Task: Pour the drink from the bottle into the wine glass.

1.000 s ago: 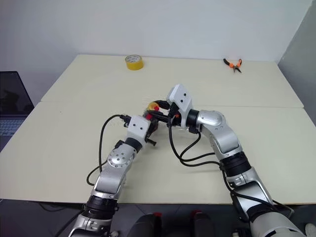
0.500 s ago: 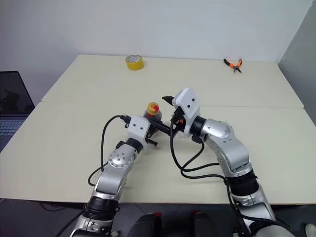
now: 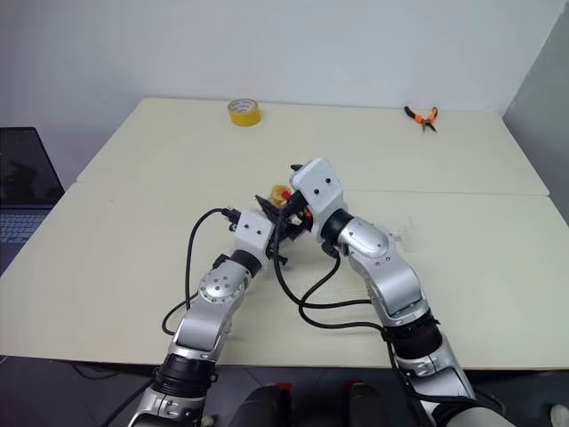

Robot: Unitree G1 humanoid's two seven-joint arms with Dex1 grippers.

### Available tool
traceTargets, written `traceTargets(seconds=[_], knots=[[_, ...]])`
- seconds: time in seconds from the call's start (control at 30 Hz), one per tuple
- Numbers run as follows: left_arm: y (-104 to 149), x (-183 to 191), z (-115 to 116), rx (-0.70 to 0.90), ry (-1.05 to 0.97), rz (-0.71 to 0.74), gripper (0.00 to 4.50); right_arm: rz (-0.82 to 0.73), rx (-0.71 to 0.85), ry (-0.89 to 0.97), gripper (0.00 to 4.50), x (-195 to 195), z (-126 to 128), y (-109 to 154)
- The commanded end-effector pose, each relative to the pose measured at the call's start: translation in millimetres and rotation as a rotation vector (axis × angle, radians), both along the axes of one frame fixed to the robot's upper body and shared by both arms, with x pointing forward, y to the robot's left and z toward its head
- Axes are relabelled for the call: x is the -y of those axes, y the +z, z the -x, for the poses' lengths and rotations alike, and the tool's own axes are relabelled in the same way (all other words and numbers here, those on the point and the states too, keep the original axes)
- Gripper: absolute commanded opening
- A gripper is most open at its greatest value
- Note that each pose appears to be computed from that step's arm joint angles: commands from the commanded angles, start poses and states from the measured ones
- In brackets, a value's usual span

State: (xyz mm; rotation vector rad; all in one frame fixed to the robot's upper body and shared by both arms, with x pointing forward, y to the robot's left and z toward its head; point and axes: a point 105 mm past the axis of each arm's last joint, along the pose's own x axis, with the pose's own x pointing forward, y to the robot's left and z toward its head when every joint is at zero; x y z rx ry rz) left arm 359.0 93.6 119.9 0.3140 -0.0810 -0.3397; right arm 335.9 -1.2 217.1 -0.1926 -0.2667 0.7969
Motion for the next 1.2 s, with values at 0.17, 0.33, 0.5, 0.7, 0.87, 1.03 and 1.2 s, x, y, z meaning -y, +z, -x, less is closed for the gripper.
traceTargets(seconds=[0.17,0.33,0.5,0.7,0.87,1.03,1.2], knots=[[27.4,4.2,3.6,0.099,-0.023,0.02,0.67,-0.058,0.011,-0.111,4.4,27.0,-10.4,7.1],[27.0,2.8,3.3,0.096,-0.016,0.022,0.67,-0.043,-0.005,-0.134,4.4,39.4,-11.9,0.9],[27.3,-0.7,1.7,0.091,0.004,0.033,0.67,-0.047,-0.028,-0.126,4.4,55.5,-4.3,-3.5],[27.5,-2.2,2.5,0.09,0.009,0.036,0.66,-0.051,-0.052,-0.113,4.4,64.1,5.0,-5.3],[27.4,-2.6,2.2,0.089,0.007,0.035,0.66,-0.039,-0.056,-0.002,4.4,47.5,21.8,-1.5],[26.8,-0.6,2.3,0.088,-0.002,0.03,0.66,-0.047,-0.046,0.058,4.4,23.8,28.3,6.8],[27.0,2.1,2.3,0.089,-0.014,0.025,0.66,-0.044,-0.018,0.042,4.4,5.4,18.5,13.5]])
